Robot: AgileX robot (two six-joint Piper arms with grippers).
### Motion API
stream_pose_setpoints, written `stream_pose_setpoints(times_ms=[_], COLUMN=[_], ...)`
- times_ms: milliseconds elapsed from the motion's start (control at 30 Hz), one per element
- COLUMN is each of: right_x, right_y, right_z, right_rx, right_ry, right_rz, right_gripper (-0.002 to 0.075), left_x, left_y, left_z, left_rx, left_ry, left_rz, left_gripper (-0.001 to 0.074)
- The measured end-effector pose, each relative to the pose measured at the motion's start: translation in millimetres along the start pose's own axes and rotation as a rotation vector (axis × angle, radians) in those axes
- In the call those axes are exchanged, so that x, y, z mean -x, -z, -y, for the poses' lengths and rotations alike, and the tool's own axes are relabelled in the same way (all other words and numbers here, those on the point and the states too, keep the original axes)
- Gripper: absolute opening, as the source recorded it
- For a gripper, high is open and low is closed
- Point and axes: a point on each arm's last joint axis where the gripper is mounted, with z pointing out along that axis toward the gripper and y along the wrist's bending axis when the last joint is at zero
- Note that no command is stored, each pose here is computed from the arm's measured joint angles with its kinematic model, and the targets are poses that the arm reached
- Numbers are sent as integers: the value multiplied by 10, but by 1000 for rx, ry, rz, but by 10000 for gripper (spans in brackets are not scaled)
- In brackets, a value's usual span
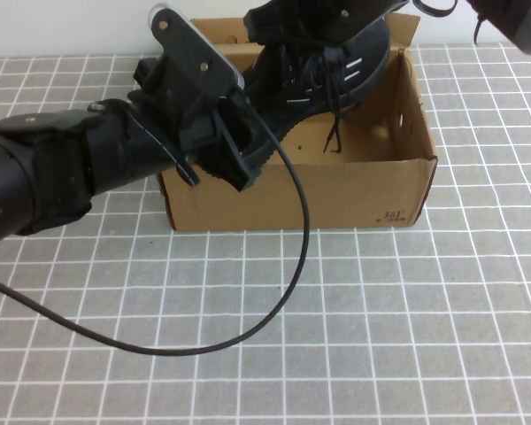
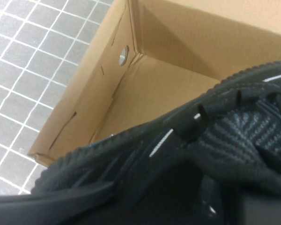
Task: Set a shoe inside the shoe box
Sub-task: Hand over the shoe, then place the shoe in the shoe box
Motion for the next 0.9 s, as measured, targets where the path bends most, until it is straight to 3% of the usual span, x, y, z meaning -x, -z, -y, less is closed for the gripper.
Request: stream_pose_setpoints(times_ms=[333, 500, 600, 800, 900], right_x=[-11, -32, -38, 2, 21], right_y=[0, 1, 35, 268, 389], right_z=[-2, 3, 2, -6, 8], right_rx=[2, -2, 0, 8, -8], right_ry=[17, 68, 126, 268, 323], right_rz=[-12, -35, -46, -26, -15], right_gripper=[-6, 9, 71, 302, 353], left_x=[5, 6, -7, -47, -16], left_y=[-1, -1, -14, -49, -48], left_z=[8, 9, 12, 14, 3], left_rx=[-4, -6, -7, -5, -5], left_ry=[-95, -124, -133, -160, -173], left_rz=[3, 5, -1, -18, -6], left_gripper=[64, 27, 22, 20, 19])
